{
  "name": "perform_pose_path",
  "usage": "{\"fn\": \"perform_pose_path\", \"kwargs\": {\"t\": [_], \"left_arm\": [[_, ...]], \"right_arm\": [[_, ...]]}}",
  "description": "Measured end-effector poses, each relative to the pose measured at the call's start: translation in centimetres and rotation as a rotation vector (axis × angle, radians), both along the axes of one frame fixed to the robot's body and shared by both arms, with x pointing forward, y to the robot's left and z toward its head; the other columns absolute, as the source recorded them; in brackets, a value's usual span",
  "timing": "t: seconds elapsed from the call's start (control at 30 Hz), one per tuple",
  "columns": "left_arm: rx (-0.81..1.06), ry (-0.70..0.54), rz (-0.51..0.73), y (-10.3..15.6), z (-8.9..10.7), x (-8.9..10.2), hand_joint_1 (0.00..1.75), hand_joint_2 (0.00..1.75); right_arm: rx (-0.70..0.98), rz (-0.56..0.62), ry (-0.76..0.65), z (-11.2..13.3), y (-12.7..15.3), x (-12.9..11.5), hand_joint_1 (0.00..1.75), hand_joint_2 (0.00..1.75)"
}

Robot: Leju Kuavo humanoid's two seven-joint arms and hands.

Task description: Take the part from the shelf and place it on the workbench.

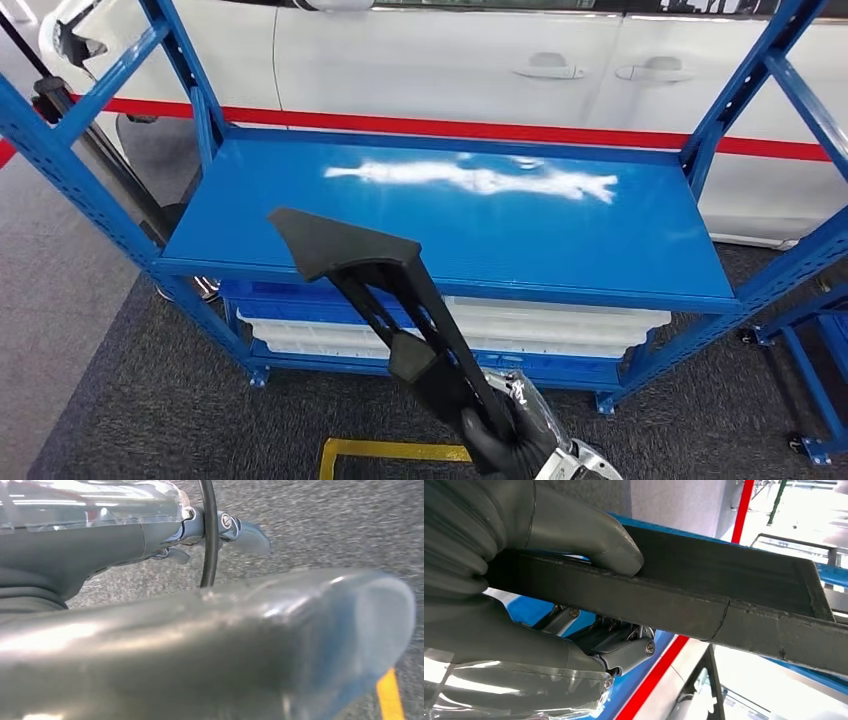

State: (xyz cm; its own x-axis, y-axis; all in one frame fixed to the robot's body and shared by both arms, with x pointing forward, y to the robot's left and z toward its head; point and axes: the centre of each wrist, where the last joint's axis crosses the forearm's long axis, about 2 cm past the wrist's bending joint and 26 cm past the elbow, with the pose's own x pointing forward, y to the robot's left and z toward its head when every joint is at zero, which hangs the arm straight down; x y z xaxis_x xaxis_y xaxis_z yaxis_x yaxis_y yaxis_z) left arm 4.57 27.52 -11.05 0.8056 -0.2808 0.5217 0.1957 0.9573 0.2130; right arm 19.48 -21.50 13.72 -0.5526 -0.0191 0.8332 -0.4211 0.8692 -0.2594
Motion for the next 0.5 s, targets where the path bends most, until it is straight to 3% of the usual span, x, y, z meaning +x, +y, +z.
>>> {"fn": "perform_pose_path", "kwargs": {"t": [0.5], "left_arm": [[-0.013, 0.011, -0.019, -0.33, -0.04, -0.41, 0.0, 0.0]], "right_arm": [[-0.015, 0.019, -0.015, -0.45, -0.27, -0.53, 1.75, 1.75]]}}
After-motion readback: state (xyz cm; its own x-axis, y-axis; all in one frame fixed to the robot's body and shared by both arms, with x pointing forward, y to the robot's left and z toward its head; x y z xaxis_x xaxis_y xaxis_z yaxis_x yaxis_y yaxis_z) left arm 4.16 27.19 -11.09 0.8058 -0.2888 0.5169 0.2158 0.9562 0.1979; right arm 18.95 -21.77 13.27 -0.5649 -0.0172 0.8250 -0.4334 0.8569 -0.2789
